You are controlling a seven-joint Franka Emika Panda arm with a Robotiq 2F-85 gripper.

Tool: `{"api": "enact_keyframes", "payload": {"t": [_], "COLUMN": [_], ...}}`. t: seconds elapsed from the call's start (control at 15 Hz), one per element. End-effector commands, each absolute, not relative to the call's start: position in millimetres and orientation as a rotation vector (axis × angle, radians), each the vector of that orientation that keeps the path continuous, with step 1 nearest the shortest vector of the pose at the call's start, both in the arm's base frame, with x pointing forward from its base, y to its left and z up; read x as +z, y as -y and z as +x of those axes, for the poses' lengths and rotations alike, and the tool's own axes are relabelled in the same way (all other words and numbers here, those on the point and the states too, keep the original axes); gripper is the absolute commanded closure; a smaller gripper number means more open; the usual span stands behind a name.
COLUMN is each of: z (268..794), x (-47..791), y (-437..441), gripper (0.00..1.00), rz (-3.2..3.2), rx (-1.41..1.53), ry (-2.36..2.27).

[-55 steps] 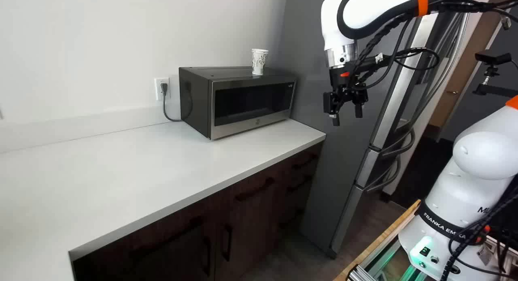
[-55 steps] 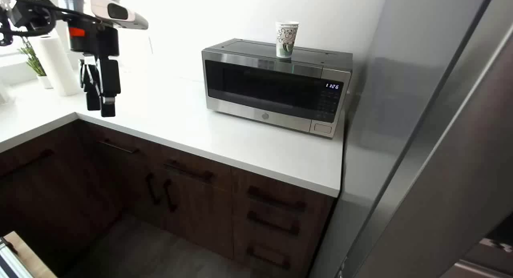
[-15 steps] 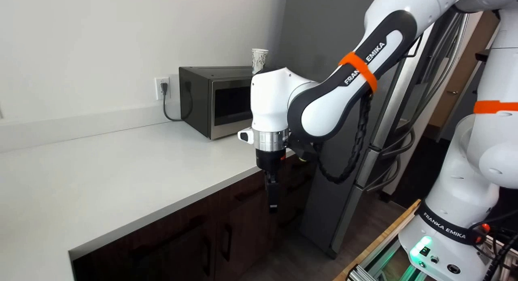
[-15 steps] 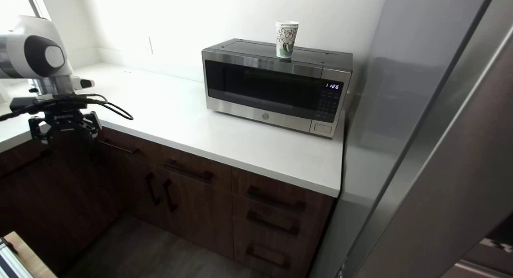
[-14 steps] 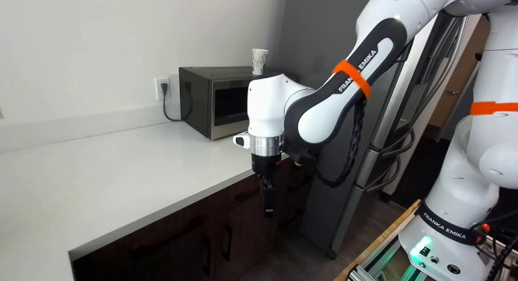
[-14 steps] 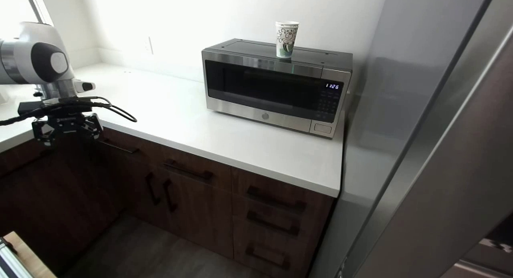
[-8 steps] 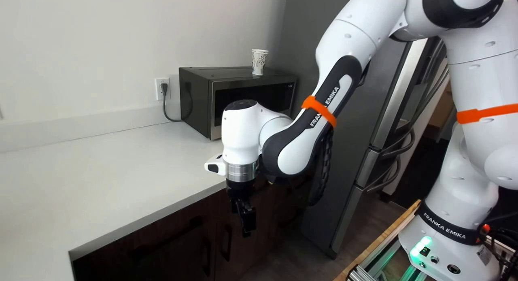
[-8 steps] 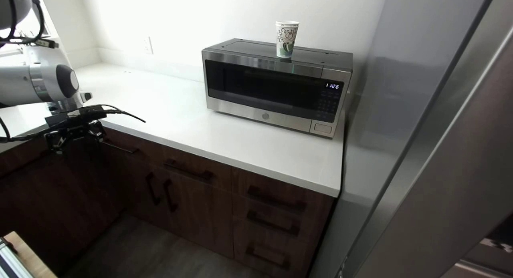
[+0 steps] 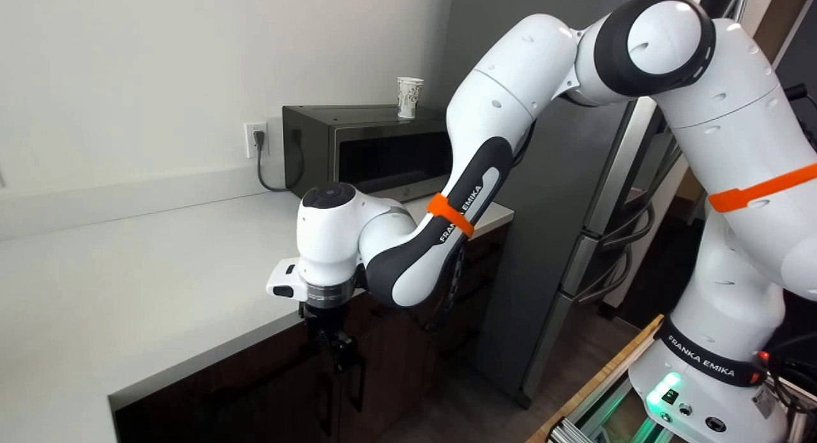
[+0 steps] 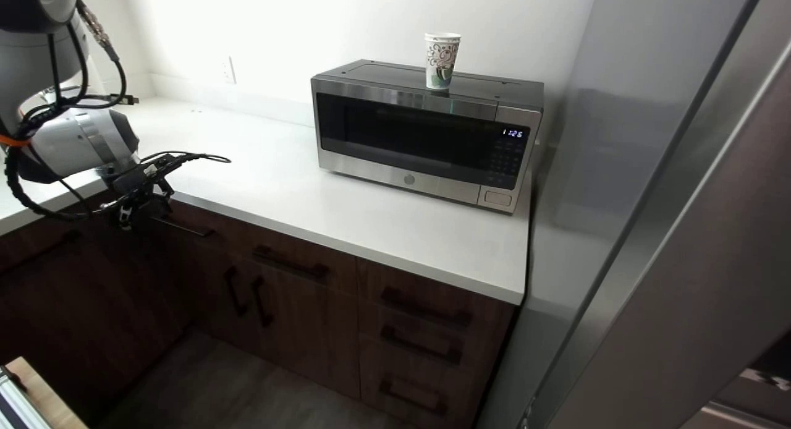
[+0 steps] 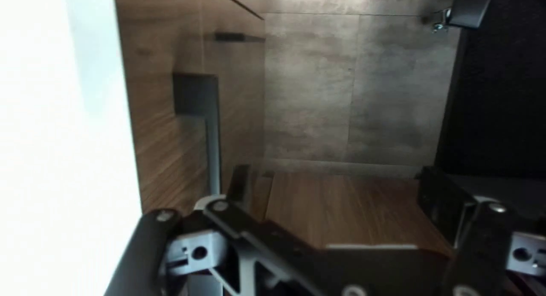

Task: Completely open the drawer to the left

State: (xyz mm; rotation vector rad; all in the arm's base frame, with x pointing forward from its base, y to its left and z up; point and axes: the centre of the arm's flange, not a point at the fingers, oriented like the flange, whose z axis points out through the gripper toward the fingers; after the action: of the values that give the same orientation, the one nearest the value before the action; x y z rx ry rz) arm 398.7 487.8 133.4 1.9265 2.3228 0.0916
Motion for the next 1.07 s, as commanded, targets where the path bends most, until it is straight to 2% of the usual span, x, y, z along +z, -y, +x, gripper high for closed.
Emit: {"api": "enact_keyframes", "payload": {"t": [0.0,0.6,1.0], "z": [402,405,384], "x": [132,122,108], "y": [-496,-503,-502], "gripper": [0.00,0.00,0.00], "rz": [1.872,1.818,1.747], "rx": [0.136,0.204,0.325], "ry": [-2.349,-2.335,-2.310]}}
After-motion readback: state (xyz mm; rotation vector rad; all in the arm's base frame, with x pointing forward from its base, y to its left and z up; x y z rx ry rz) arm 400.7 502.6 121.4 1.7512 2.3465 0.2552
